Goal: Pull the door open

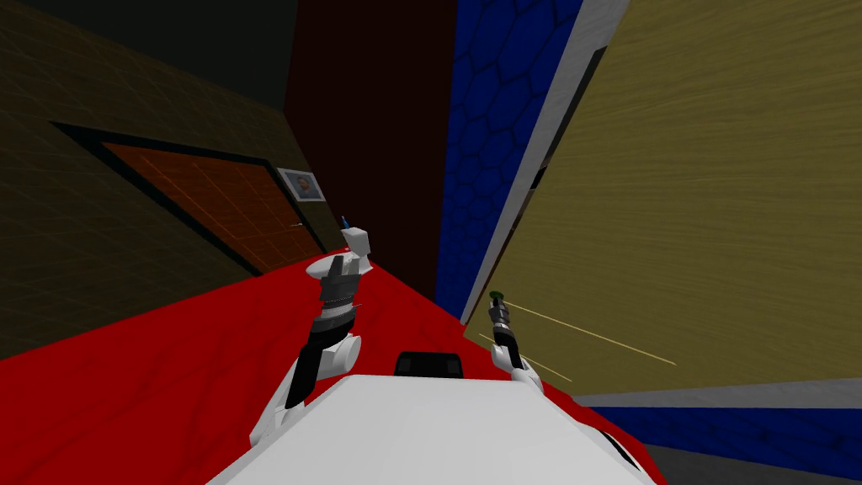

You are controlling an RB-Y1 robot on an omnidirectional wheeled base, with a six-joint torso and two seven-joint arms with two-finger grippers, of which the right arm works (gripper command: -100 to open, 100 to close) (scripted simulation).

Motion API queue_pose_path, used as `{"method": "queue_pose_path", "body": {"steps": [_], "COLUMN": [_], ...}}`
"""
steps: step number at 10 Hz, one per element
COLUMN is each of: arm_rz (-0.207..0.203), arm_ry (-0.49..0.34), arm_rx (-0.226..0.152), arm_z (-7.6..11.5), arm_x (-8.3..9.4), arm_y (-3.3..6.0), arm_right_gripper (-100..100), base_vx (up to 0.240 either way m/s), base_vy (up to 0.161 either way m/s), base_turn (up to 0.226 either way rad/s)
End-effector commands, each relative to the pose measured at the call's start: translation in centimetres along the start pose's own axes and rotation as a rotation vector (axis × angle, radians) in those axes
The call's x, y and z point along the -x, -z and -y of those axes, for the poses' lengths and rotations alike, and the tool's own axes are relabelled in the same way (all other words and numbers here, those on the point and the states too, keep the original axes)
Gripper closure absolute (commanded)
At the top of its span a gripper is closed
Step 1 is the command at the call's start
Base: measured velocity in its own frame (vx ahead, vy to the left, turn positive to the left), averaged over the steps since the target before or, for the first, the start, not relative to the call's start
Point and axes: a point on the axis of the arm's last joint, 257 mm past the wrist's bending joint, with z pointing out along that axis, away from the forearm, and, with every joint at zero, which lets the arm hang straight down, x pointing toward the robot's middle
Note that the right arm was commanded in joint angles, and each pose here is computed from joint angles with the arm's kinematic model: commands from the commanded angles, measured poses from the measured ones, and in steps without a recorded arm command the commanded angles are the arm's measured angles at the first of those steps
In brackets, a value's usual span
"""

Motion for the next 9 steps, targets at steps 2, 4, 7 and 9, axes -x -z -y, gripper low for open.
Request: {"method": "queue_pose_path", "body": {"steps": [2, 4, 7, 9], "arm_rz": [0.007, 0.012, 0.021, 0.026], "arm_ry": [-0.089, -0.143, -0.235, -0.288], "arm_rx": [-0.001, 0.001, 0.006, 0.008], "arm_z": [0.18, 0.16, 0.11, 0.09], "arm_x": [-0.07, 0.0, 0.15, 0.22], "arm_y": [0.06, 0.02, -0.04, -0.07], "arm_right_gripper": [100, 100, 100, 100], "base_vx": [-0.043, -0.036, -0.045, -0.036], "base_vy": [-0.012, -0.006, -0.012, -0.012], "base_turn": [0.055, 0.044, 0.061, 0.043]}}
